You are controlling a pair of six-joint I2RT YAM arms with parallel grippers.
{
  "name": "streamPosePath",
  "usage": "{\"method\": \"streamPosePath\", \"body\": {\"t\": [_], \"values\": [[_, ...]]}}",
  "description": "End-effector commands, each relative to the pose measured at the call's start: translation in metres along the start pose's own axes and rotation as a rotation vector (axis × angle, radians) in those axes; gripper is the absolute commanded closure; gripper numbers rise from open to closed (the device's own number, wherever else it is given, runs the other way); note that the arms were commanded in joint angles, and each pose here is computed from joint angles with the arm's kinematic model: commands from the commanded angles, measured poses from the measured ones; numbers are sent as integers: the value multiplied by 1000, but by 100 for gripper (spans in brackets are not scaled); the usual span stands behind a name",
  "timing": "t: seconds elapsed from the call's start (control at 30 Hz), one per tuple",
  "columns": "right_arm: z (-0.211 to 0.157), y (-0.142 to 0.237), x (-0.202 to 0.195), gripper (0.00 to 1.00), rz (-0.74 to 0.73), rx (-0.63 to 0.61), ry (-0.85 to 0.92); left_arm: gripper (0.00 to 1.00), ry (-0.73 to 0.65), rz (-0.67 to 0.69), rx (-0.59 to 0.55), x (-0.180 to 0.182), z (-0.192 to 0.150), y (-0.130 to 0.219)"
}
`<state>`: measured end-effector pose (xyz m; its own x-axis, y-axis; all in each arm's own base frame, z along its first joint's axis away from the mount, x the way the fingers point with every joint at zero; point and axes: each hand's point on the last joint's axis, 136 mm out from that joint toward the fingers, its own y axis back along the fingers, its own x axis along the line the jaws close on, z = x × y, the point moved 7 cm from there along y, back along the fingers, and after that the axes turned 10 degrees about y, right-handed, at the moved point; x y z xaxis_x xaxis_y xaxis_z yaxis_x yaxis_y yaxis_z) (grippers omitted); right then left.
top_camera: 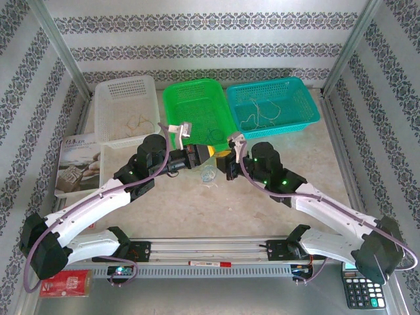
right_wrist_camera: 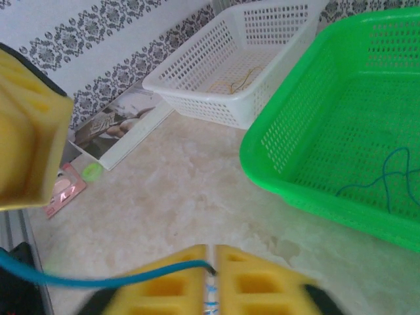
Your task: Untangle the cables
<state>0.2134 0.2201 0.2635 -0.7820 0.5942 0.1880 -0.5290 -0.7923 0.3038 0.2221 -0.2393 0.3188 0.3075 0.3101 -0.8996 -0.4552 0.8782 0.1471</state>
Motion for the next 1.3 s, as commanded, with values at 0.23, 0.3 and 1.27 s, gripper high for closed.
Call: {"method": "streamPosePath", "body": {"t": [0.23, 0.3, 1.27], "values": [[32, 20, -9, 100, -11, -119, -77, 40, -104, 43, -151, 1, 2, 29], [35, 24, -11, 100, -22, -126, -91, 31, -128, 73, -178, 7, 0, 36], [75, 48, -12, 100, -55, -211, -238, 14, -455, 131, 32, 84, -51, 19]]}}
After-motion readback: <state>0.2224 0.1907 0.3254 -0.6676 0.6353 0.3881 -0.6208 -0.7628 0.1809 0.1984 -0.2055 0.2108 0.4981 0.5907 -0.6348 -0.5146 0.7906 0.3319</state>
